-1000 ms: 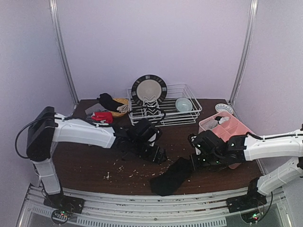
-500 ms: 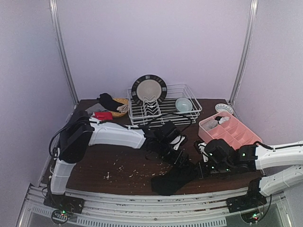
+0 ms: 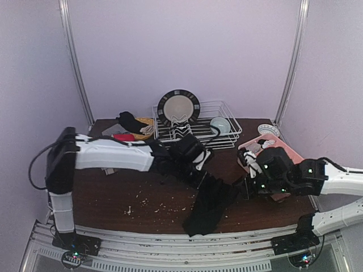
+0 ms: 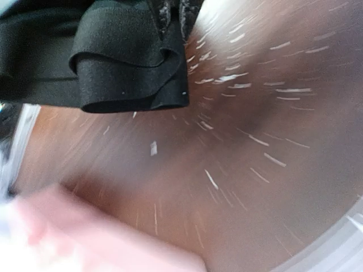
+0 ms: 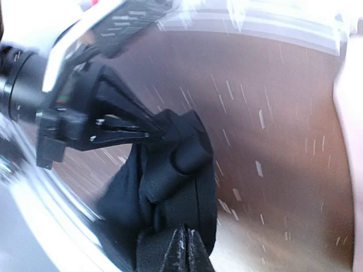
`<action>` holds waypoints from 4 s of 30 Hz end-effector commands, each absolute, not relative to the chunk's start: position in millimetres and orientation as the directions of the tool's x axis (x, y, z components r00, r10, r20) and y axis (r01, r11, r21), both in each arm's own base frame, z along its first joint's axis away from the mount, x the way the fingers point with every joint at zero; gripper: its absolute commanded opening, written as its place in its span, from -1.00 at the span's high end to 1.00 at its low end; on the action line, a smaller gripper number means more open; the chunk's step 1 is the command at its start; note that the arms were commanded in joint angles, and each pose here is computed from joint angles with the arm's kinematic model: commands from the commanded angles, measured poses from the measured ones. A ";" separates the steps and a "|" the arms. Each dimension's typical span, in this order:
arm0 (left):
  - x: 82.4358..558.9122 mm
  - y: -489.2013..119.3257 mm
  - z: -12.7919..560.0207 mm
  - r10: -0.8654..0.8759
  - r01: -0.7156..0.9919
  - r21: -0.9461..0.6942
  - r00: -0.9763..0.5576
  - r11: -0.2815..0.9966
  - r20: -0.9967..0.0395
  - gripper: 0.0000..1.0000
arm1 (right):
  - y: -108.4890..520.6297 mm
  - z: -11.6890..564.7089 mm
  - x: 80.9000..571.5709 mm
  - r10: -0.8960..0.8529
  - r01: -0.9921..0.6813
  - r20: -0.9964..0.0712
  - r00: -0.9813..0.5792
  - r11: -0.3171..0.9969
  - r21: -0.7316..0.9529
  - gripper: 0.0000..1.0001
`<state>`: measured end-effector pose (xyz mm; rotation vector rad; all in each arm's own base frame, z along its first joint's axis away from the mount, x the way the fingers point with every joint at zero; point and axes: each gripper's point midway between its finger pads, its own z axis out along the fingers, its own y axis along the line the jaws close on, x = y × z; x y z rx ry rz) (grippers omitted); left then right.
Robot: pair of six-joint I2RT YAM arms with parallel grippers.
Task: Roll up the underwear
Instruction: Pick up the underwear from the center of the board, then flatten out the underwear at the center of the board, then pick up the underwear from the center of the board, then flatten out the underwear at the center of the board.
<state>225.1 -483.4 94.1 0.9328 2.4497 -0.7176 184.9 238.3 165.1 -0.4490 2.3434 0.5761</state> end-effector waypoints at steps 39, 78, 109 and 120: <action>171.3 -313.1 39.5 0.301 0.469 -0.215 -0.793 0.856 -0.530 -0.79 | 241.6 108.1 184.5 -0.205 -0.427 -0.638 -0.742 0.878 0.215 1.00; 187.5 -252.6 276.1 0.155 0.500 -0.254 -0.639 0.828 -0.753 1.00 | 252.7 282.2 228.5 -0.367 -0.530 -0.763 -0.532 0.847 -0.038 1.00; 203.0 -227.2 74.2 0.098 0.334 -0.388 -0.851 0.859 -0.516 -0.14 | 274.4 93.3 225.4 -0.278 -0.433 -0.578 -0.767 0.889 0.147 0.45; 183.0 -228.5 162.8 0.092 0.452 -0.322 -0.684 0.832 -0.724 -0.81 | 271.8 127.1 216.7 -0.227 -0.418 -0.662 -0.715 0.897 0.143 -0.41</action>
